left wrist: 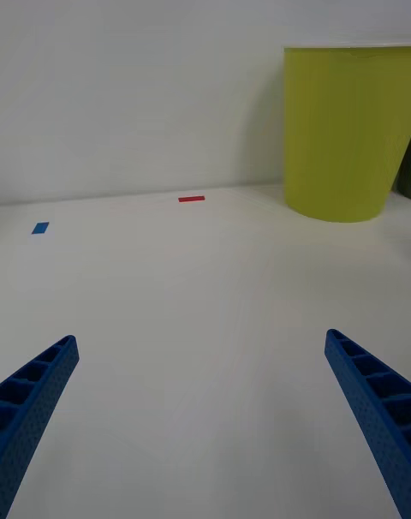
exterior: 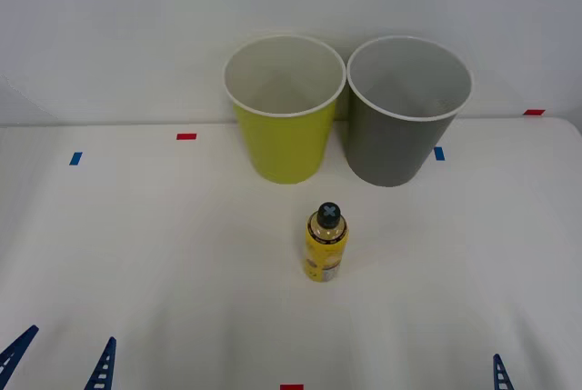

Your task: Put cans in the gray bin and PET bottles in the light green bin.

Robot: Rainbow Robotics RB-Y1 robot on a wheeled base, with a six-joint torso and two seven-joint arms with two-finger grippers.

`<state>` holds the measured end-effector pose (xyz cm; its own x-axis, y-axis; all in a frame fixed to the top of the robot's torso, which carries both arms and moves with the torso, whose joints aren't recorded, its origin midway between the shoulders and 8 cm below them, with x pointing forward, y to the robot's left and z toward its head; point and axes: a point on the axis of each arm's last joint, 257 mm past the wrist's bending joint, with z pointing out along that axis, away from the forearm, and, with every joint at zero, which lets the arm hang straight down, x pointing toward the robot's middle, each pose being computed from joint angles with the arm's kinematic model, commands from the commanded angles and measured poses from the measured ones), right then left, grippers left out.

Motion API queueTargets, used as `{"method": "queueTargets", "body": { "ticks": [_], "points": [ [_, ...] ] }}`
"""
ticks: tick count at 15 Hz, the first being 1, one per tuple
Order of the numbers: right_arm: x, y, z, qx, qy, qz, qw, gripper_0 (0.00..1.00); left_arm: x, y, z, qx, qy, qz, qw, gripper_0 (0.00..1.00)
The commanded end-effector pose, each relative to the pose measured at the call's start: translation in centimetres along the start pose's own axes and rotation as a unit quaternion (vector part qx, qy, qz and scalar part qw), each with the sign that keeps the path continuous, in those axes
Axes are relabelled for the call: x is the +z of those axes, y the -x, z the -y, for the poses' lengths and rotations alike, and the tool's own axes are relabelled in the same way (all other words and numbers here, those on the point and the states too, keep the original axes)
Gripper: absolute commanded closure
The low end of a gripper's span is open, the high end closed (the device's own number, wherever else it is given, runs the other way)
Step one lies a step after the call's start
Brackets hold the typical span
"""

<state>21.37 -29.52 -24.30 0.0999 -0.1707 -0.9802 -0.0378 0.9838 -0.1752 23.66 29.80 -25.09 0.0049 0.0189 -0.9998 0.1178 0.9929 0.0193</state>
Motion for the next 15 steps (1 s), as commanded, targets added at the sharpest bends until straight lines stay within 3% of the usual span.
{"method": "queueTargets", "body": {
  "ticks": [1, 6, 7, 8, 9, 12, 15],
  "points": [
    [0.0, 0.0, 0.0, 0.0, 0.0, 0.0, 1.0, 0.0, 0.0, 0.0, 0.0, 0.0, 0.0, 0.0, 1.0, 0.0],
    [0.0, 0.0, 0.0, 0.0, 0.0, 0.0, 1.0, 0.0, 0.0, 0.0, 0.0, 0.0, 0.0, 0.0, 1.0, 0.0],
    [0.0, 0.0, 0.0, 0.0, 0.0, 0.0, 1.0, 0.0, -0.2, -1.8, 0.3, -0.008, 0.003, -0.018, 0.9998, 0.0],
    [0.0, 0.0, 0.0, 0.0, 0.0, 0.0, 1.0, 0.0, -0.3, -2.0, 0.4, -0.013, 0.004, -0.017, 0.9998, 0.0],
    [0.0, 0.0, 0.0, 0.0, 0.0, 0.0, 1.0, 0.0, -0.3, -1.3, 0.7, -0.018, -0.004, 0.001, 0.9998, 0.0],
    [0.0, 0.0, 0.0, 0.0, 0.0, 0.0, 1.0, 0.0, -0.4, -1.3, 2.8, -0.011, -0.048, 0.002, 0.9988, 0.0],
    [0.0, 0.0, 0.0, 0.0, 0.0, 0.0, 1.0, 0.0, 0.6, -2.0, 4.1, 0.02, -0.114, 0.009, 0.9932, 0.0]
  ]
}}
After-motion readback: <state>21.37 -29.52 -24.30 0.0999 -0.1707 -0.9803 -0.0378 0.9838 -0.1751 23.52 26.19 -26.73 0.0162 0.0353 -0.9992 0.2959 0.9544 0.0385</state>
